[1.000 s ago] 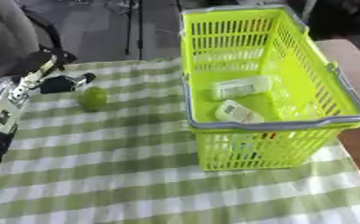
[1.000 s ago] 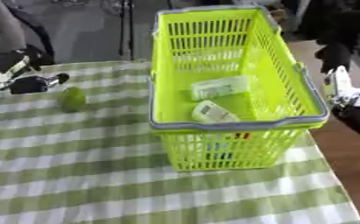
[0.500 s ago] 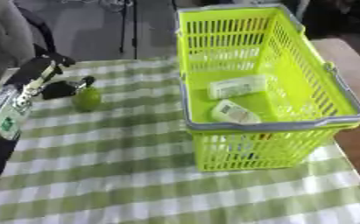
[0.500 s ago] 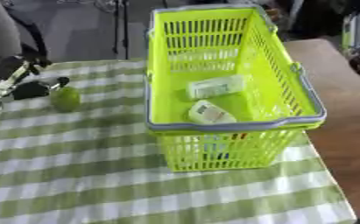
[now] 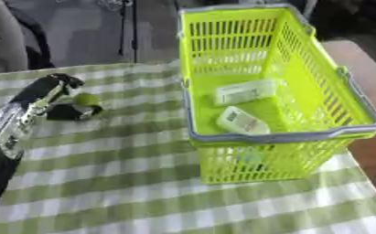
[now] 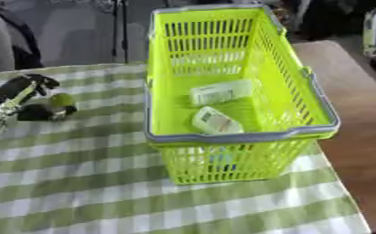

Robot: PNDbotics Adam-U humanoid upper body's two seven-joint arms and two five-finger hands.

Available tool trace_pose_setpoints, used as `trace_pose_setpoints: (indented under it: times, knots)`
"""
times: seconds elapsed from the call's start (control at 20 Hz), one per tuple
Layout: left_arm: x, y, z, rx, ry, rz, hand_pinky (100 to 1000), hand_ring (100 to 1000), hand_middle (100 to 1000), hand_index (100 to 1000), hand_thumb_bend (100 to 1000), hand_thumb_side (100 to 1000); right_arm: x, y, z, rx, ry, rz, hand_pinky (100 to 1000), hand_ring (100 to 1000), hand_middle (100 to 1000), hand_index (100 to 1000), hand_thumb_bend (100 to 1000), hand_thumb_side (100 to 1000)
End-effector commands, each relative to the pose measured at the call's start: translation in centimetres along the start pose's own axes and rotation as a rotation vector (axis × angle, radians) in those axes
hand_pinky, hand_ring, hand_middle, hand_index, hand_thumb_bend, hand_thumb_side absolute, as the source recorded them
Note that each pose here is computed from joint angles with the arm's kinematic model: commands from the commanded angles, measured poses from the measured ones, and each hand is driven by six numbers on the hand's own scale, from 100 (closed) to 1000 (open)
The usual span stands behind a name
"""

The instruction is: Pick up objects on the table and place them in the box.

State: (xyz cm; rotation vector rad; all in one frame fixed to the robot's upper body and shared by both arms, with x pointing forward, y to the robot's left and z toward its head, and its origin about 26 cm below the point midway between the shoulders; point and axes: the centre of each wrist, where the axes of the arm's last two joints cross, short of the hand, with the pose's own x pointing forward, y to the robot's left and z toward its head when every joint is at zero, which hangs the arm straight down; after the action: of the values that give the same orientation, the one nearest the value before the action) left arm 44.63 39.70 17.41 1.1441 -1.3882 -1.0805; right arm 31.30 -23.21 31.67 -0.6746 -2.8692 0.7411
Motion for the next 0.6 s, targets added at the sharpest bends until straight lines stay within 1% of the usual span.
trace_pose_setpoints:
  times: [0.05,0.1,0.15,0.2,0.25,0.35,0.4,0.45,0.5,0.55,0.6]
  knots:
    - [-1.05,1.61,0.21,0.018,0.018,-0.050,725,716,746,855,807,532,0.37,-1.18,-0.64,-0.007,-0.035,0.041,604,618,675,845,100,377]
    - [-1.16,1.49,0.24,0.008,0.023,-0.057,726,720,749,861,832,495,0.36,-1.19,-0.64,-0.007,-0.034,0.042,603,617,673,845,100,379]
    - [-1.23,1.41,0.25,0.002,0.026,-0.062,725,720,749,862,830,484,0.36,-1.20,-0.63,-0.007,-0.034,0.042,603,617,673,845,100,381]
    - [-1.33,1.22,0.29,-0.009,0.031,-0.065,721,709,738,859,821,448,0.35,-1.20,-0.59,-0.007,-0.032,0.042,602,616,672,845,100,382]
    - [-1.40,1.09,0.31,-0.017,0.034,-0.068,689,672,705,849,806,403,0.33,-1.19,-0.55,-0.007,-0.030,0.042,602,616,671,845,100,384]
    - [-1.53,0.88,0.36,-0.030,0.041,-0.073,680,662,697,846,802,393,0.32,-1.18,-0.49,-0.007,-0.027,0.042,602,616,671,845,100,383]
    - [-1.60,0.84,0.39,-0.033,0.046,-0.075,558,570,605,800,696,298,0.30,-1.19,-0.46,-0.007,-0.025,0.042,602,616,672,845,100,384]
    - [-1.64,0.83,0.41,-0.034,0.050,-0.076,489,515,563,776,602,258,0.30,-1.19,-0.44,-0.007,-0.024,0.043,602,616,672,845,100,384]
    - [-1.66,0.88,0.42,-0.033,0.052,-0.075,455,489,542,759,549,230,0.28,-1.19,-0.41,-0.007,-0.022,0.043,602,616,672,845,100,383]
    - [-1.67,0.94,0.42,-0.033,0.052,-0.073,445,481,534,752,535,220,0.28,-1.18,-0.39,-0.007,-0.021,0.044,602,616,672,845,100,383]
    - [-1.67,1.01,0.43,-0.033,0.052,-0.071,416,458,510,732,488,194,0.27,-1.17,-0.37,-0.007,-0.020,0.044,602,617,672,845,100,383]
